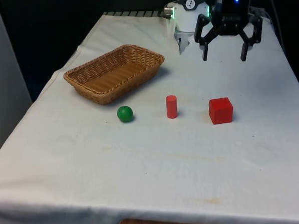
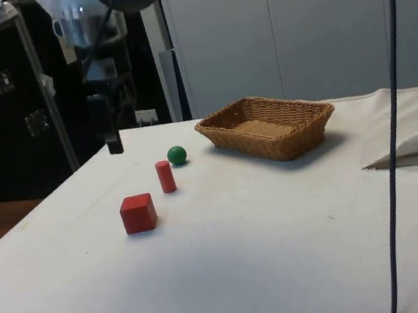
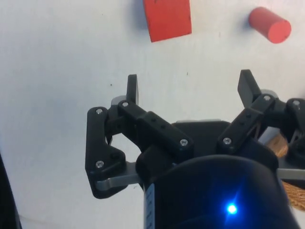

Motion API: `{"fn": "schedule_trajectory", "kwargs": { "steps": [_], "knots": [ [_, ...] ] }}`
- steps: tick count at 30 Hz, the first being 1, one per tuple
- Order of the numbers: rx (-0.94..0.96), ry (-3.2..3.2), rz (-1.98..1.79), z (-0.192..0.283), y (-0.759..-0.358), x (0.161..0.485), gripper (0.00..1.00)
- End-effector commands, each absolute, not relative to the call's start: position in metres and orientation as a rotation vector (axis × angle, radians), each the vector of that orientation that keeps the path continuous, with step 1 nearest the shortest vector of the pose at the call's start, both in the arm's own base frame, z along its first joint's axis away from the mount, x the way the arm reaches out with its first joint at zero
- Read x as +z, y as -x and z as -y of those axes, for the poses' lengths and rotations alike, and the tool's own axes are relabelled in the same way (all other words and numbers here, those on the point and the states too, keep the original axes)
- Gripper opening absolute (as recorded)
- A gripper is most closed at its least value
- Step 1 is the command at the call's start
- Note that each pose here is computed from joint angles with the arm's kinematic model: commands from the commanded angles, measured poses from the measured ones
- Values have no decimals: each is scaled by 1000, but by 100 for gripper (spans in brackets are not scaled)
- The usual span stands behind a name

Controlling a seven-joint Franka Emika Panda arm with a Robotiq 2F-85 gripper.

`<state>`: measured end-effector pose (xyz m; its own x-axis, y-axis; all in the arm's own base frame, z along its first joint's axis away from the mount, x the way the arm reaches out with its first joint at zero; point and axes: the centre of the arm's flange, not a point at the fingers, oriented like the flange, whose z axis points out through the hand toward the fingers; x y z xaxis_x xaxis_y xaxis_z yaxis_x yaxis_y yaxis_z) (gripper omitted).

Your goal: Pick up the object to the left of the cylinder and place it into the basket.

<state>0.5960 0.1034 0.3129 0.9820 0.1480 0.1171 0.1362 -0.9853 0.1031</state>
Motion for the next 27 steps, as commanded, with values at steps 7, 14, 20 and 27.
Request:
{"fn": "schedule_trajectory", "kwargs": {
  "steps": [7, 14, 20, 27],
  "knots": [
    [225, -3031, -247, -107, -595, 291, 100],
    [234, -3024, -272, -108, -598, 266, 100],
    [240, -3025, -290, -109, -601, 252, 100],
    [240, -3028, -308, -109, -605, 233, 100]
  ]
}}
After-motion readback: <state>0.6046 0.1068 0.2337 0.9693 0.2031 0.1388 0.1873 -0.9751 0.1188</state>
